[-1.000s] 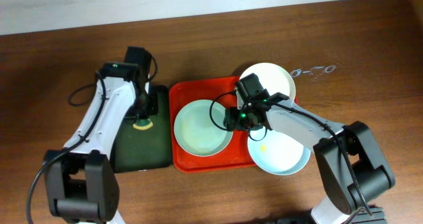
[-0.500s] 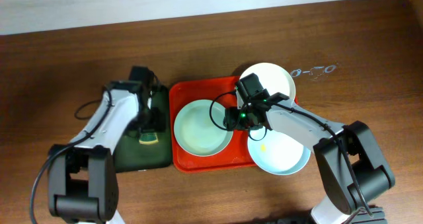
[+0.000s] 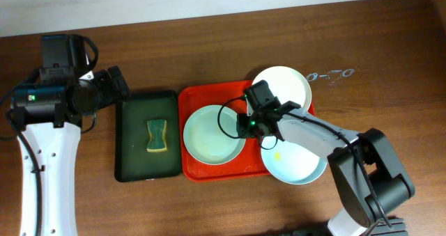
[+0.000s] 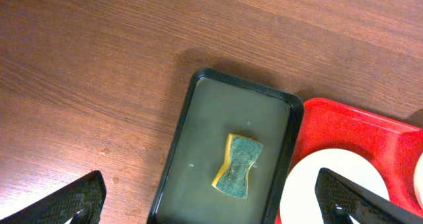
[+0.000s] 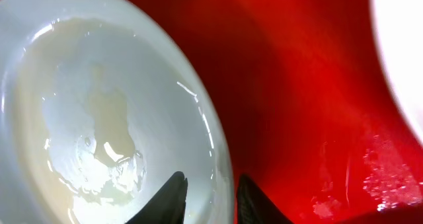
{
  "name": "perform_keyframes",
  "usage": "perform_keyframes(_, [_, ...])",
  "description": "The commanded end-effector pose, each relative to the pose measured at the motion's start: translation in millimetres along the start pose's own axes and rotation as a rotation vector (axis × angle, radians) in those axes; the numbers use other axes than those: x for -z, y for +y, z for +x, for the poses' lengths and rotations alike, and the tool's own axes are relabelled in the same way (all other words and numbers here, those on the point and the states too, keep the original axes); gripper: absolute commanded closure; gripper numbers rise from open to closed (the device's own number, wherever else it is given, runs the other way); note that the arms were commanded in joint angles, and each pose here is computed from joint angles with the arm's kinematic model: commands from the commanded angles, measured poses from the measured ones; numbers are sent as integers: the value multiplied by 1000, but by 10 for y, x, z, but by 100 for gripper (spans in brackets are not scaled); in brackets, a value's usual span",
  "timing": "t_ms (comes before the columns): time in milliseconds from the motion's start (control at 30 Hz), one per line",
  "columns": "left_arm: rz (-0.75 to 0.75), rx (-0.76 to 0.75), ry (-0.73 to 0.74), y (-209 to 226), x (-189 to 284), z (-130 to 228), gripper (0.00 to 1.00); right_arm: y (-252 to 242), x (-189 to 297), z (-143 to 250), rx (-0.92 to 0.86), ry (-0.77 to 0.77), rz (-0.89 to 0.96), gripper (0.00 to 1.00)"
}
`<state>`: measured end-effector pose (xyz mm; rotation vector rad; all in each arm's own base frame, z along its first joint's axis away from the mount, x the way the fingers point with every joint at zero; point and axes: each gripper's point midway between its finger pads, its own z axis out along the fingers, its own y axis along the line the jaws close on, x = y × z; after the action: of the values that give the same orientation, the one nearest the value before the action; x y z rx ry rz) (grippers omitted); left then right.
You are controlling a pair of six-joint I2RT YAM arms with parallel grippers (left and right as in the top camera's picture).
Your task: Clean dirty plates on tray and stack at the side
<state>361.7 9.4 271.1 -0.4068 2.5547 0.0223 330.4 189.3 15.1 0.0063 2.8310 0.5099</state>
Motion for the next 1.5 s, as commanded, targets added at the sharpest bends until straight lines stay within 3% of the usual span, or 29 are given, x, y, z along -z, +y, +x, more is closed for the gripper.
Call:
perform_keyframes(0, [-5, 14, -9, 12, 22, -21, 1, -56, -40, 23, 0, -13, 50, 89])
perform_keyframes(33, [-5, 14, -9, 12, 22, -21, 1, -56, -40, 23, 0, -13, 50, 96])
perform_keyframes(667, [-6, 14, -9, 13, 21, -20, 1, -59, -43, 34, -19, -10, 50, 96])
perform_keyframes(800, [-5, 14, -9, 12, 22, -21, 1, -14, -17, 48, -90, 12, 13, 96])
perform_keyframes(1267, [-5, 14, -9, 12, 22, -21, 1, 451, 1007, -533, -104, 26, 10, 96])
perform_keyframes(1467, [-5, 14, -9, 12, 22, -21, 1, 829, 1012, -648, -18, -86, 29, 96])
